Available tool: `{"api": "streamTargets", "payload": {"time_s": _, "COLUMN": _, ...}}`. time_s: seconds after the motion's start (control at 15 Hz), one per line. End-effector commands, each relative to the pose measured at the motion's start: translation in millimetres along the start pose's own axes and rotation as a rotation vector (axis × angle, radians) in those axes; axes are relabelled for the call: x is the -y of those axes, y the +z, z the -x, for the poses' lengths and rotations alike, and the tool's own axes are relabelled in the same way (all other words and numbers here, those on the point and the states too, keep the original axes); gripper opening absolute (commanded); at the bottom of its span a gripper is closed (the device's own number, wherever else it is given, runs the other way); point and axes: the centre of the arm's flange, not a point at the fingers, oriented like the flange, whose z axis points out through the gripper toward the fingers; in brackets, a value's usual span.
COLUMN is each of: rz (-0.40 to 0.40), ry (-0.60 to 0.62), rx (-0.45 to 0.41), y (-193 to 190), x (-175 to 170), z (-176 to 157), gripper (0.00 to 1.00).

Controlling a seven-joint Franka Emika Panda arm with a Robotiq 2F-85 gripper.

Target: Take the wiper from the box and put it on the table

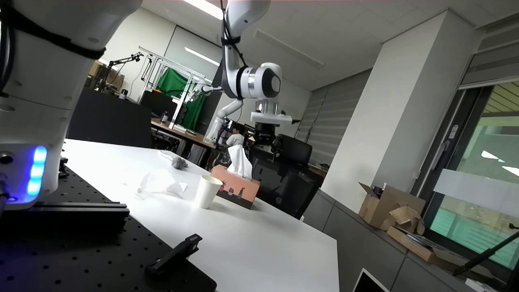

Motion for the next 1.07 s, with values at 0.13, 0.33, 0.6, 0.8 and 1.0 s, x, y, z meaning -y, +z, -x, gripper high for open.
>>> {"api": "streamTargets", "payload": {"time_s": 0.13, "rz": 0.001, "ry": -0.001, "rx": 0.000, "y": -0.5, "x": -0.6, "z": 0.1, "gripper": 1.00}}
{"api": "streamTargets", "payload": {"time_s": 0.33, "rz": 0.001, "ry": -0.001, "rx": 0.000, "y": -0.5, "x": -0.7, "z": 0.1, "gripper": 1.00}}
{"api": "streamTargets", "payload": {"time_s": 0.6, "rz": 0.001, "ry": -0.001, "rx": 0.000, "y": -0.5, "x": -0.7, "z": 0.1, "gripper": 1.00}}
{"api": "streamTargets", "payload": {"time_s": 0.8, "rz": 0.054, "ry": -0.047, "rx": -0.002, "y": 8.9, "x": -2.2, "z": -23.1, "gripper": 1.00}}
{"api": "streamTargets", "payload": {"time_s": 1.0, "rz": 0.092, "ry": -0.192, "rx": -0.101, "y": 17.3, "x": -2.2, "z": -56.1, "gripper": 1.00}}
